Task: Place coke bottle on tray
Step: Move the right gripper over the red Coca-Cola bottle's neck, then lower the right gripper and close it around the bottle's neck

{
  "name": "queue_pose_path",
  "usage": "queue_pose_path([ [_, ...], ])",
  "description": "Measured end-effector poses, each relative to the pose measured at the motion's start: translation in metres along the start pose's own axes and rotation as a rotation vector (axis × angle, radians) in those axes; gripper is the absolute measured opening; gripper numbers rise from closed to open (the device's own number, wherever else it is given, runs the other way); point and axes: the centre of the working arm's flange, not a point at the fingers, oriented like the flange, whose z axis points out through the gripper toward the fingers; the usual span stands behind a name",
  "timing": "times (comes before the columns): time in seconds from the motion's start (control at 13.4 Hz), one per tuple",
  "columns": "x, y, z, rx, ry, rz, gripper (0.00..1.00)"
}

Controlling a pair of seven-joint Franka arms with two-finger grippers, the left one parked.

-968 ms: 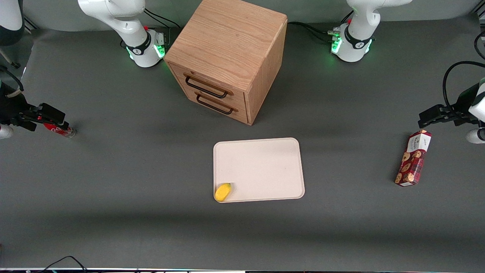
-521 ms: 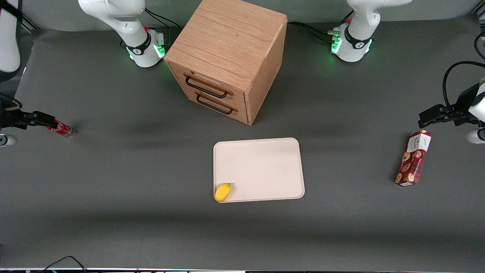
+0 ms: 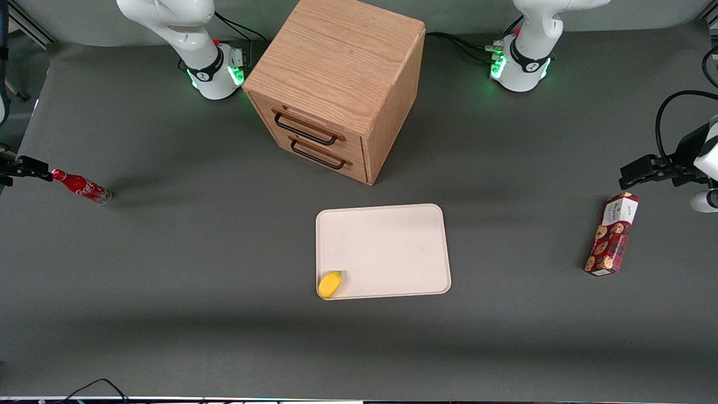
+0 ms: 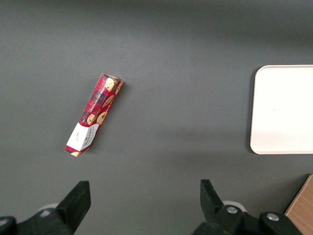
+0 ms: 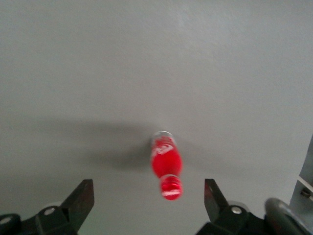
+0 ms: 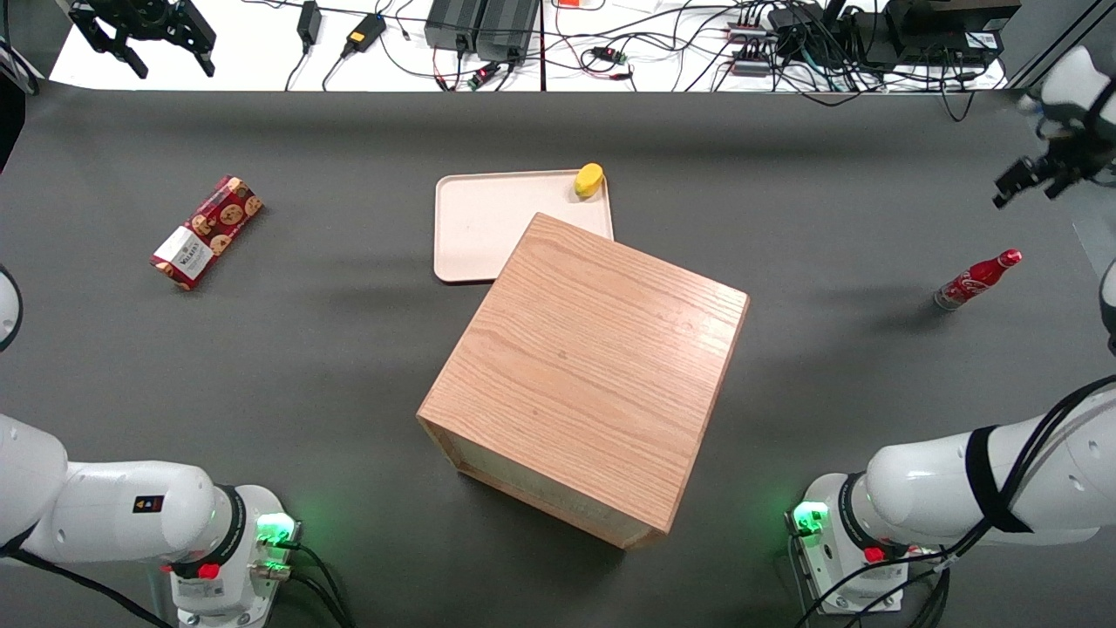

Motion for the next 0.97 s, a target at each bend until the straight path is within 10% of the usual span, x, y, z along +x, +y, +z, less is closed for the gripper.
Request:
queue_pose_path([
  [0.97,-0.054,0.009,0.082,-0.008,0.066,0.013,1.00],
])
